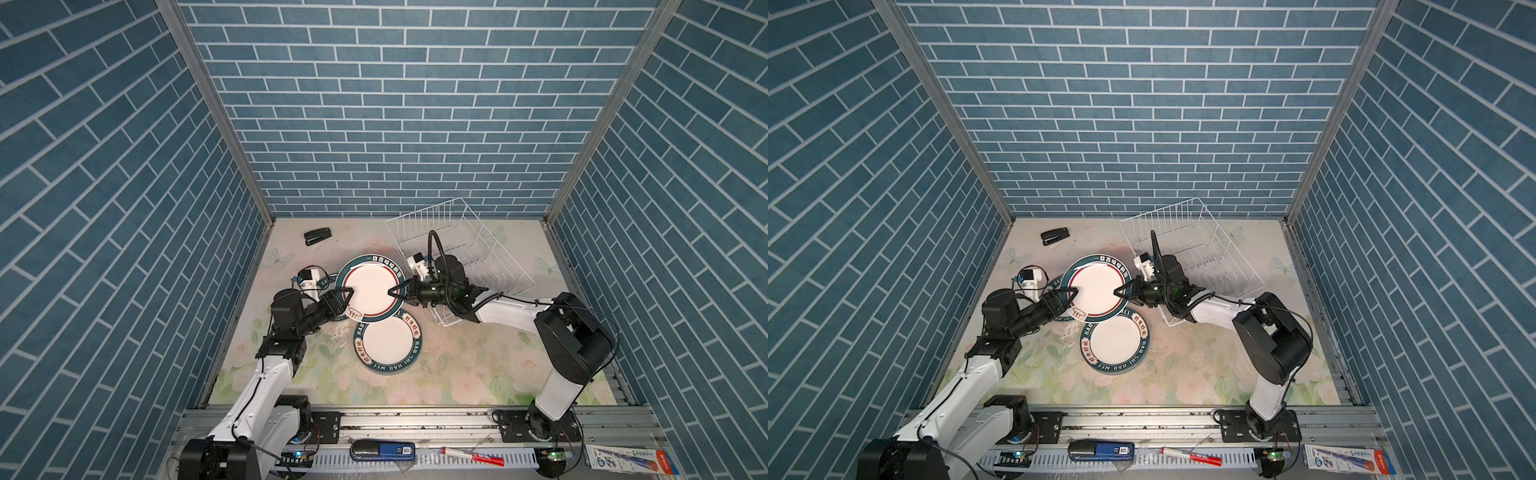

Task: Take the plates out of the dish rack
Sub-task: 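Carry the plate toward the left gripper while the left gripper reaches up, then grasp the plate rim with the left gripper while the right gripper releases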

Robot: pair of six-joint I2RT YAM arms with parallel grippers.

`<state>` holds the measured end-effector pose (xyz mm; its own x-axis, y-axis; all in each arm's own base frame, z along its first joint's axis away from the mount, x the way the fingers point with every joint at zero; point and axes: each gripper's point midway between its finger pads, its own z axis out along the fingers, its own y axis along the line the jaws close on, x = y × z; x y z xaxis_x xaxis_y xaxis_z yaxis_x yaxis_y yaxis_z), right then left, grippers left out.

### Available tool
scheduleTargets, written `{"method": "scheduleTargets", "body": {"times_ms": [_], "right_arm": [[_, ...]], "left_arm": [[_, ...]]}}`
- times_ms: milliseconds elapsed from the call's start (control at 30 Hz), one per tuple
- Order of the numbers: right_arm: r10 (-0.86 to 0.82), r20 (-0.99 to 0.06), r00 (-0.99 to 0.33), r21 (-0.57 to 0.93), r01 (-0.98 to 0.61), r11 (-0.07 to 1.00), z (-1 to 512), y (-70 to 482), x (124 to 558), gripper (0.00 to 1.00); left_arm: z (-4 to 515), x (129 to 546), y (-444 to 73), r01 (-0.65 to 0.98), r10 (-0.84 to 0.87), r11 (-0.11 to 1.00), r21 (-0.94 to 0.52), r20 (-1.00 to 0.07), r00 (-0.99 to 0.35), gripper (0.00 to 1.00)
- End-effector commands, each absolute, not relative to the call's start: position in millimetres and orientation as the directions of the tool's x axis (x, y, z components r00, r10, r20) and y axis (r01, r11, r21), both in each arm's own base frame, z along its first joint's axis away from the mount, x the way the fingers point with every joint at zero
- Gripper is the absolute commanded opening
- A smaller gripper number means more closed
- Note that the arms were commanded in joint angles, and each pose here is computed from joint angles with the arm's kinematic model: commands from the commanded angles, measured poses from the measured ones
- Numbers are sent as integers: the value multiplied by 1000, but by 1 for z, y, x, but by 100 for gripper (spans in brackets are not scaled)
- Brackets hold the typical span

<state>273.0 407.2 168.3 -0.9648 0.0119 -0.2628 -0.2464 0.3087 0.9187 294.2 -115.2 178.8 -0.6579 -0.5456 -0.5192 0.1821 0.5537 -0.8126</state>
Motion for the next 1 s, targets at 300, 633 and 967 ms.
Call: {"method": "scheduleTargets", "body": {"times_ms": [300,633,967], "right_arm": [[-19,-382,-924,897,-376,234,202,427,276,7],[-38,-411,-911,870,-405,280,203,425,279,32],[-81,-541,-837,661,-483,575,213,377,286,54]], "left_arm": [[176,292,-121,213,-526,498,-840,-488,-697,19],[178,290,-117,195,-533,486,-852,-465,-707,1],[200,277,-103,112,-570,500,-859,-424,-704,0]]}}
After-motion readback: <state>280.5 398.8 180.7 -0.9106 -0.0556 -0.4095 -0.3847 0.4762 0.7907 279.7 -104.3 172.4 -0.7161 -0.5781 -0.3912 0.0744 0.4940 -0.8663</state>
